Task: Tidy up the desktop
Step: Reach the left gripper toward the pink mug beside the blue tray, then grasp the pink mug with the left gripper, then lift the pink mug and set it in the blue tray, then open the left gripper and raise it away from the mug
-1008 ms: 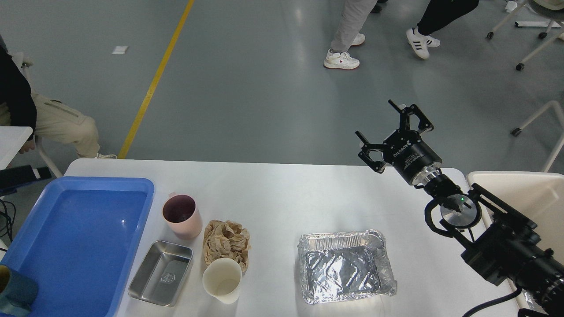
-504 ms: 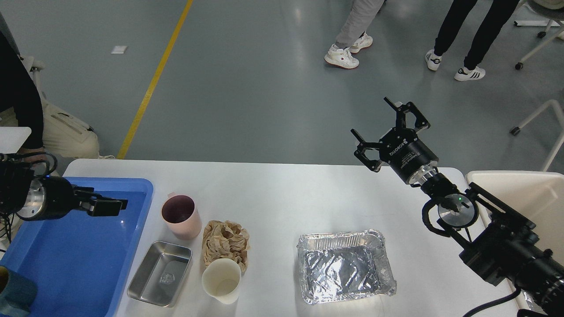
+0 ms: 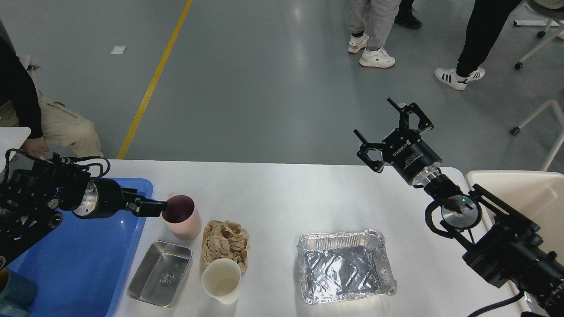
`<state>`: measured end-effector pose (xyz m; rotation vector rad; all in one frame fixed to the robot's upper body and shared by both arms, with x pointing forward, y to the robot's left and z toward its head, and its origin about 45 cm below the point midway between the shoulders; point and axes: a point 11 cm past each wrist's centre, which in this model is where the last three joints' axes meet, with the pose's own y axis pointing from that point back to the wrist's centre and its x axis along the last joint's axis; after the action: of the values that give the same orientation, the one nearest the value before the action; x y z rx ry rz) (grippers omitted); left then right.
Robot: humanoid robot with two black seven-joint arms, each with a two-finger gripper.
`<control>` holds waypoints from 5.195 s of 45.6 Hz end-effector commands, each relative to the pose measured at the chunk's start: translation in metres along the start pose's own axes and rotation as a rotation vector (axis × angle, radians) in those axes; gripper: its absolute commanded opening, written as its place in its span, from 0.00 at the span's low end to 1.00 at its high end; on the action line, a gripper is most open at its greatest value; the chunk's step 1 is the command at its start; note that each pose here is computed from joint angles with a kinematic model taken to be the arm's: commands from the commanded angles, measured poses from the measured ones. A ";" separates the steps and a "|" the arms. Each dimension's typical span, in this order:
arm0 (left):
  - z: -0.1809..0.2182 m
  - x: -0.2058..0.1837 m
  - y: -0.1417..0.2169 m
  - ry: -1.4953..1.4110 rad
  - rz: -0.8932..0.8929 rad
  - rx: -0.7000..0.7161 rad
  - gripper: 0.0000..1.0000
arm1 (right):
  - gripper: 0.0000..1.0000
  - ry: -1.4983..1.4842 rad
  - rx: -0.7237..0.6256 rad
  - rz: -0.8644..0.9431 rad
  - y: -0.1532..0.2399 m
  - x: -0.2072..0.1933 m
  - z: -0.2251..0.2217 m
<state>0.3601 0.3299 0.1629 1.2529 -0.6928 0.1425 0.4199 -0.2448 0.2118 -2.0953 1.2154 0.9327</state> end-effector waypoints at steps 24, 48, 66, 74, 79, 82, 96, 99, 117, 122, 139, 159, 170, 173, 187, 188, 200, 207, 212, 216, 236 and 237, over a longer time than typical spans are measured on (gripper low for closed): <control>-0.005 -0.012 -0.018 -0.006 -0.043 0.033 0.96 | 1.00 0.009 0.000 0.004 0.004 0.002 -0.004; 0.000 -0.013 -0.028 -0.006 -0.035 -0.011 0.85 | 1.00 0.007 0.001 -0.007 0.008 -0.001 -0.005; -0.010 -0.020 -0.033 -0.029 -0.050 0.013 0.73 | 1.00 0.008 0.000 0.000 0.010 0.002 -0.005; -0.012 -0.023 -0.035 -0.043 -0.048 0.015 0.73 | 1.00 0.008 -0.001 0.001 0.011 0.003 -0.005; -0.012 -0.025 -0.036 -0.049 -0.046 0.009 0.69 | 1.00 0.008 0.001 0.001 0.011 0.003 -0.006; -0.012 -0.025 -0.036 -0.048 -0.046 0.009 0.62 | 1.00 0.008 0.002 0.001 0.011 0.003 -0.006; -0.009 -0.028 -0.036 -0.073 -0.066 -0.024 0.23 | 1.00 0.008 0.001 0.001 0.011 0.003 -0.006; -0.009 -0.027 -0.035 -0.077 -0.065 -0.029 0.20 | 1.00 0.010 0.000 0.002 0.011 0.003 -0.006; -0.012 -0.028 -0.033 -0.084 -0.072 -0.034 0.11 | 1.00 0.008 0.002 0.003 0.012 0.003 -0.006; -0.013 -0.026 -0.031 -0.086 -0.069 -0.035 0.09 | 1.00 0.007 0.000 0.004 0.012 0.003 -0.005; -0.012 -0.018 -0.029 -0.095 -0.055 -0.033 0.04 | 1.00 0.004 -0.001 0.002 0.011 0.003 -0.003; -0.017 0.005 -0.010 -0.103 -0.023 -0.075 0.03 | 1.00 0.001 -0.001 0.000 0.010 0.002 -0.001; -0.032 0.012 0.039 -0.078 0.008 -0.086 0.04 | 1.00 0.004 -0.003 0.002 0.010 0.002 -0.001; -0.038 0.011 0.056 -0.090 0.012 -0.072 0.04 | 1.00 0.004 -0.003 0.004 0.010 0.002 -0.001; -0.078 -0.008 0.151 -0.125 -0.010 0.055 0.04 | 1.00 0.015 0.001 0.006 0.010 0.003 -0.008; -0.080 -0.009 0.157 -0.129 -0.009 0.064 0.04 | 1.00 0.017 0.001 0.006 0.010 0.003 -0.007; -0.098 -0.065 0.185 -0.159 -0.041 0.117 0.04 | 1.00 0.010 0.000 0.012 0.012 0.005 -0.005; -0.101 -0.093 0.180 -0.153 -0.071 0.108 0.05 | 1.00 0.009 0.000 0.009 0.012 0.005 -0.004; -0.100 -0.097 0.176 -0.151 -0.076 0.105 0.05 | 1.00 0.009 0.001 0.010 0.013 0.005 -0.005; -0.097 -0.103 0.166 -0.163 -0.095 0.092 0.05 | 1.00 0.008 0.001 0.009 0.013 0.005 -0.005; -0.101 -0.135 0.130 -0.186 -0.170 0.078 0.05 | 1.00 0.009 0.003 0.012 0.013 0.006 -0.005; -0.101 -0.136 0.129 -0.186 -0.172 0.078 0.05 | 1.00 0.009 0.003 0.012 0.013 0.006 -0.005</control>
<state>0.2341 0.5042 0.1918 1.4148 -0.7422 -0.0760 0.4116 -0.2569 0.2089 -2.0944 1.2330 0.9293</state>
